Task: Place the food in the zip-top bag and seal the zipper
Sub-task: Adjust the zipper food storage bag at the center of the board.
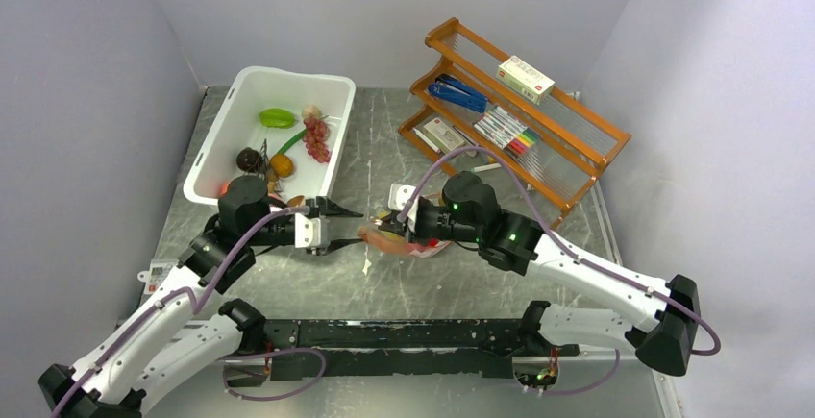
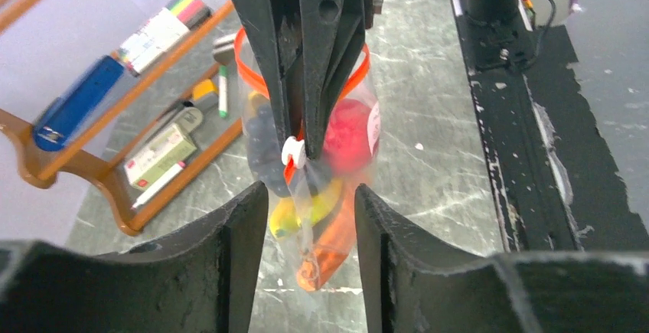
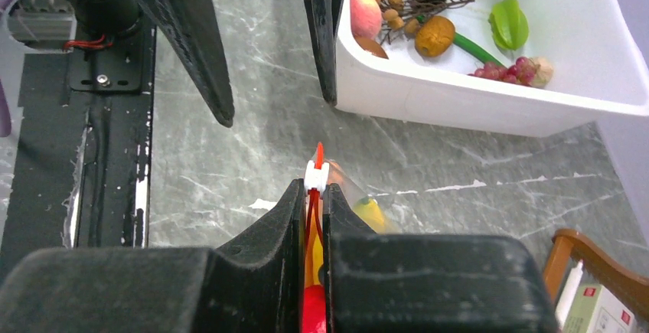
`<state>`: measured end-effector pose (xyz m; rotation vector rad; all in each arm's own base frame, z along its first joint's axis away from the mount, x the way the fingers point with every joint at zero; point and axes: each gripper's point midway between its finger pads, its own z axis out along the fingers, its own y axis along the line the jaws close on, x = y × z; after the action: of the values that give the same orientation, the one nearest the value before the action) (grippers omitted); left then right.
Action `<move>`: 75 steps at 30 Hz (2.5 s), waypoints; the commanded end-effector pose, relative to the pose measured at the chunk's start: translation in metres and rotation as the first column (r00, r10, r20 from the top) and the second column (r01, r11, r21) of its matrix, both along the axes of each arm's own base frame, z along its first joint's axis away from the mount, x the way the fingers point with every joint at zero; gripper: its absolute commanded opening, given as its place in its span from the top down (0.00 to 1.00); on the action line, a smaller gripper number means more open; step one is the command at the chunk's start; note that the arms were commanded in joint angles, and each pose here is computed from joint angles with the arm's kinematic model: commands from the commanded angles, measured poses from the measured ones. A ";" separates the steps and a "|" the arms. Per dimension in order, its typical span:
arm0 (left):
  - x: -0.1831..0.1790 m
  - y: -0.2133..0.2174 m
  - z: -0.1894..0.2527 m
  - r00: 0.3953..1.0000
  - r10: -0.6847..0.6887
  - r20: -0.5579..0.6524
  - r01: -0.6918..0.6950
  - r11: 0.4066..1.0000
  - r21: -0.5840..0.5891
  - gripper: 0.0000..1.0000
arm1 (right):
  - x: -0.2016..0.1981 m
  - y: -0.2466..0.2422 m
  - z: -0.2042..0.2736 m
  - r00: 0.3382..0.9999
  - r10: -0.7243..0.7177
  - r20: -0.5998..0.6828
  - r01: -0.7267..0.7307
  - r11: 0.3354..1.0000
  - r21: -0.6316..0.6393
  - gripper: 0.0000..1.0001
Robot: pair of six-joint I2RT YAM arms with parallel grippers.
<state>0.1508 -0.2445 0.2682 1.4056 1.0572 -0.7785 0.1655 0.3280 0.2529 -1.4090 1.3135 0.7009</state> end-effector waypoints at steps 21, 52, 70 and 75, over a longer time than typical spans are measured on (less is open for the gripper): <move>-0.013 -0.023 -0.012 0.962 -0.249 -0.116 0.256 0.965 0.051 0.93 | -0.018 0.014 0.006 0.991 0.134 0.001 -0.134 0.990 0.047 1.00; 0.043 0.002 0.126 0.942 0.242 -0.233 -0.299 0.919 -0.256 0.39 | 0.063 -0.057 0.157 0.554 -0.435 -0.710 0.807 0.491 0.329 1.00; 0.058 -0.046 0.079 0.946 0.196 -0.258 -0.258 0.937 -0.234 0.08 | 0.090 -0.078 0.039 -0.286 -0.029 -0.958 0.952 -0.123 -0.281 1.00; 0.062 -0.068 0.066 0.920 0.256 -0.296 -0.332 0.911 -0.244 0.09 | 0.105 -0.078 0.049 -0.252 0.077 -0.965 0.945 -0.196 -0.262 1.00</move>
<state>0.2026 -0.3004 0.3203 0.9826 1.3087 -0.9193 0.2530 0.2553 0.2779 1.1355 1.9466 0.8499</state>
